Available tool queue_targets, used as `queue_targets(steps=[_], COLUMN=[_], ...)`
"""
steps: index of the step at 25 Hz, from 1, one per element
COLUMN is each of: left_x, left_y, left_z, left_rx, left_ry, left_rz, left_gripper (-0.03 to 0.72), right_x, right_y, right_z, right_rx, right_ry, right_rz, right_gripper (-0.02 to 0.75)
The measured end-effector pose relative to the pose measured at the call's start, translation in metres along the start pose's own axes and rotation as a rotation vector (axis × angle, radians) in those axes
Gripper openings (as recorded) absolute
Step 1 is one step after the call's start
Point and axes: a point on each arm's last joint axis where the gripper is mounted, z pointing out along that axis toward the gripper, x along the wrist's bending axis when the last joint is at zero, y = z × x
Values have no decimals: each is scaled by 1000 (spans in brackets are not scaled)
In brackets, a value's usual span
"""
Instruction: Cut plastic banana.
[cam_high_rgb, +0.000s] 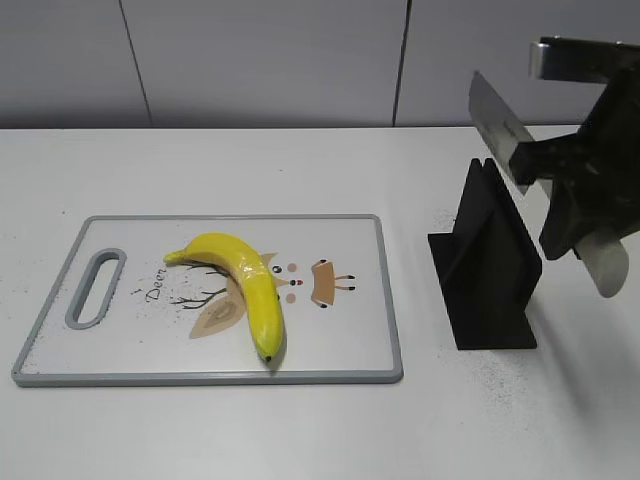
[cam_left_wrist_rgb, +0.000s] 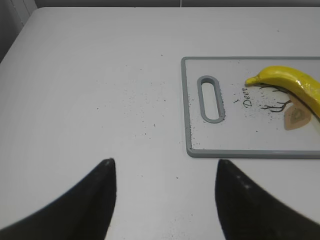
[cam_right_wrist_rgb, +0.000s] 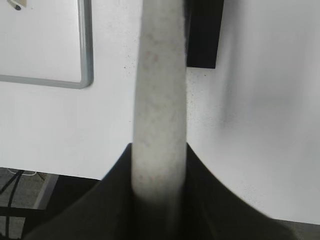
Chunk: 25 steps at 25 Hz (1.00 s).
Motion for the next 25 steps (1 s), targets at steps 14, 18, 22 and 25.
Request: queue_targets(steps=[14,18,22,25], left_x=[0,-3,-4,-4], left_y=[0,7,30,53], left_z=[0,-2,2,15], left_rx=[-3,-9,-10,-18], left_ry=[-4,-39,-51,-61], left_rz=[0,59,123,184], left_gripper=[585,585,585,585], right_x=[5,9,15,21], right_y=[-6,-2,9,26], right_z=[-64,-84,-109,-117], right_rx=[-177,-227,-316,-357], right_ry=[47,44,40,33], right_rz=[-137,-291,-424,-490], right_gripper=[162,162,162,162])
